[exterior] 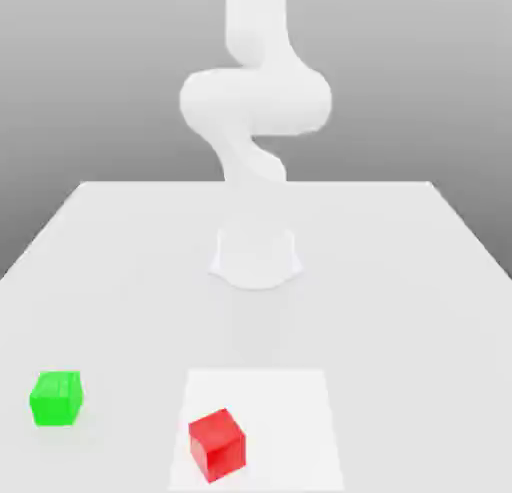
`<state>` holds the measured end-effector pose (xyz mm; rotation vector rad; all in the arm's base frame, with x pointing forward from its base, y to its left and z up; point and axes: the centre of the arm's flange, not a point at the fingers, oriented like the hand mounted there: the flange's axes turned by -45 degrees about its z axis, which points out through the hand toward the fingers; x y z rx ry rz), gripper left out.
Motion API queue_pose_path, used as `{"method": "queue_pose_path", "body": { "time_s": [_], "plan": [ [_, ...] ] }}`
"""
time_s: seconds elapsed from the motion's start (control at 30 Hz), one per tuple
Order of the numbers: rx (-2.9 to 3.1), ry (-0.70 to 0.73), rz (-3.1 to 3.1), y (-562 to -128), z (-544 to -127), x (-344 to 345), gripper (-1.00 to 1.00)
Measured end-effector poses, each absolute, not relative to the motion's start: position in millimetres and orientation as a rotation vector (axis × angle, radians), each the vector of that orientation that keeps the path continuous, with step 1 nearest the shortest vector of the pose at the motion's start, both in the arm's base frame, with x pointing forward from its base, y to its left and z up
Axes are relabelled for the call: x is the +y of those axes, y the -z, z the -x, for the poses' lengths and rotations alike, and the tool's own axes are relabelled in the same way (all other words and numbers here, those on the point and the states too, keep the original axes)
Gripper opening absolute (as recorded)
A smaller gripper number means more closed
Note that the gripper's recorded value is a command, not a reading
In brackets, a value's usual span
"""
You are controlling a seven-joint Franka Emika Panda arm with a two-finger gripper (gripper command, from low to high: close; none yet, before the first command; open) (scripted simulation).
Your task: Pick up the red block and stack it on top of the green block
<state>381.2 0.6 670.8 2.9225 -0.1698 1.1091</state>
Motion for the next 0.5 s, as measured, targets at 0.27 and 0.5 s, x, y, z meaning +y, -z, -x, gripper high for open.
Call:
{"method": "queue_pose_path", "body": {
  "time_s": [0.27,0.5],
  "plan": [
    [-0.639,-0.744,-2.936,-521,-463,-17,0.00],
    [-1.025,-0.438,-2.887,-383,-487,-38,0.00]
  ]
}}
